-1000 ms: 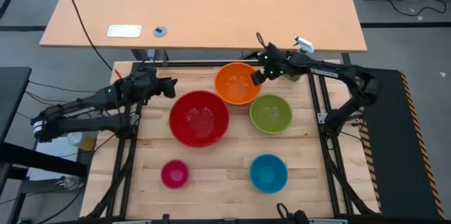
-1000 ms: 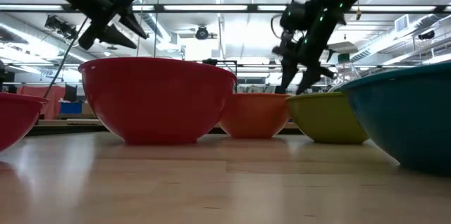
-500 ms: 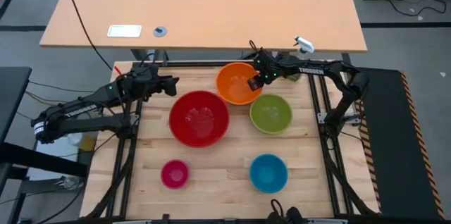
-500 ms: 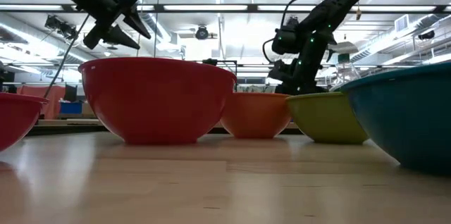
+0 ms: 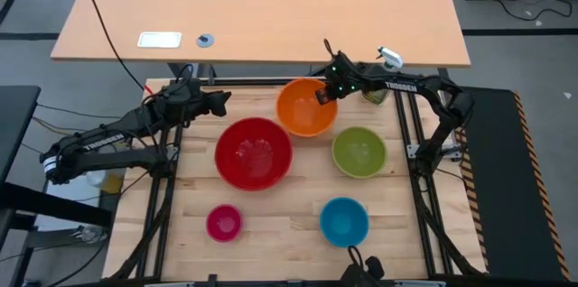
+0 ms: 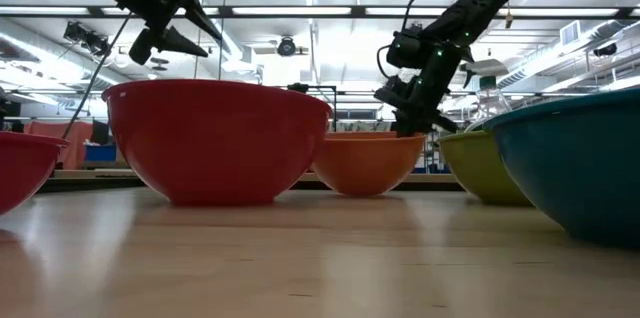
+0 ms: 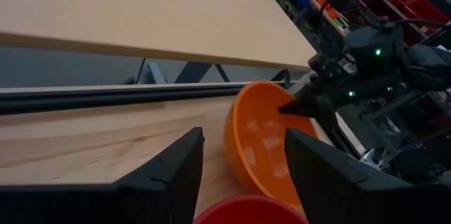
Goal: Nest bowls inside each other
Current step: Stack the orange bowl on top of the red bowl
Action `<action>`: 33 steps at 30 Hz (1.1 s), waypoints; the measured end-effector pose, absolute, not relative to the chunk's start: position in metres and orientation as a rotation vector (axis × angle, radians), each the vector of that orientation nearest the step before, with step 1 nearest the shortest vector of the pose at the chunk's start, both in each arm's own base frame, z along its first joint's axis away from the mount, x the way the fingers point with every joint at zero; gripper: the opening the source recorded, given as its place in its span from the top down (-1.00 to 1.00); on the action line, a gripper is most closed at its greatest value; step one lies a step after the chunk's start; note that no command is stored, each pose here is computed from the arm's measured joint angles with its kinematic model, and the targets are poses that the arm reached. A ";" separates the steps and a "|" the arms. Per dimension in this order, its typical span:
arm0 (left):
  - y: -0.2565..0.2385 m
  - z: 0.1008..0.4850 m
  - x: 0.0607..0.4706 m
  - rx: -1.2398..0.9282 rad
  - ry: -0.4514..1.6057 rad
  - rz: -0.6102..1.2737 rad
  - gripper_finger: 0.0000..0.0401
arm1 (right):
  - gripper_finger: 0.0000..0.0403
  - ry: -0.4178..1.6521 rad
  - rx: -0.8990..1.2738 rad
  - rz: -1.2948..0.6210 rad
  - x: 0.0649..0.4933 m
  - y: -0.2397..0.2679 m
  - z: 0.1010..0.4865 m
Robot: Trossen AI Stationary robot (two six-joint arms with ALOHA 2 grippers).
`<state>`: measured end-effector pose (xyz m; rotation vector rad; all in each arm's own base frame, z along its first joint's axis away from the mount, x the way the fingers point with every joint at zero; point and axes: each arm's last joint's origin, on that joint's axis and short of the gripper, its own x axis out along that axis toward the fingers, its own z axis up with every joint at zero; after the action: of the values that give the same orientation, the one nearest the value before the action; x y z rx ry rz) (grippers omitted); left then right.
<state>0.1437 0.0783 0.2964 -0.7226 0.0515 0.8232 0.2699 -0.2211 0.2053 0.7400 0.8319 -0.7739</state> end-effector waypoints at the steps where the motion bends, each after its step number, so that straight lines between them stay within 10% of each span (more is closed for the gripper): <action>1: 0.078 0.296 0.144 -0.723 0.052 0.823 0.00 | 0.83 0.819 0.732 -0.774 0.271 -0.223 0.209; 16: 0.080 0.307 0.144 -0.760 -0.077 0.794 0.00 | 0.81 0.597 0.582 -0.421 0.304 -0.222 0.325; 33: 0.080 0.342 0.146 -0.613 -0.354 0.572 0.00 | 0.81 0.381 0.396 -0.172 0.373 -0.125 0.305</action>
<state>0.1461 0.0802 0.3417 -0.6126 -0.3540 0.5721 0.3730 -0.1247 0.3047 0.3957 0.3811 -0.1724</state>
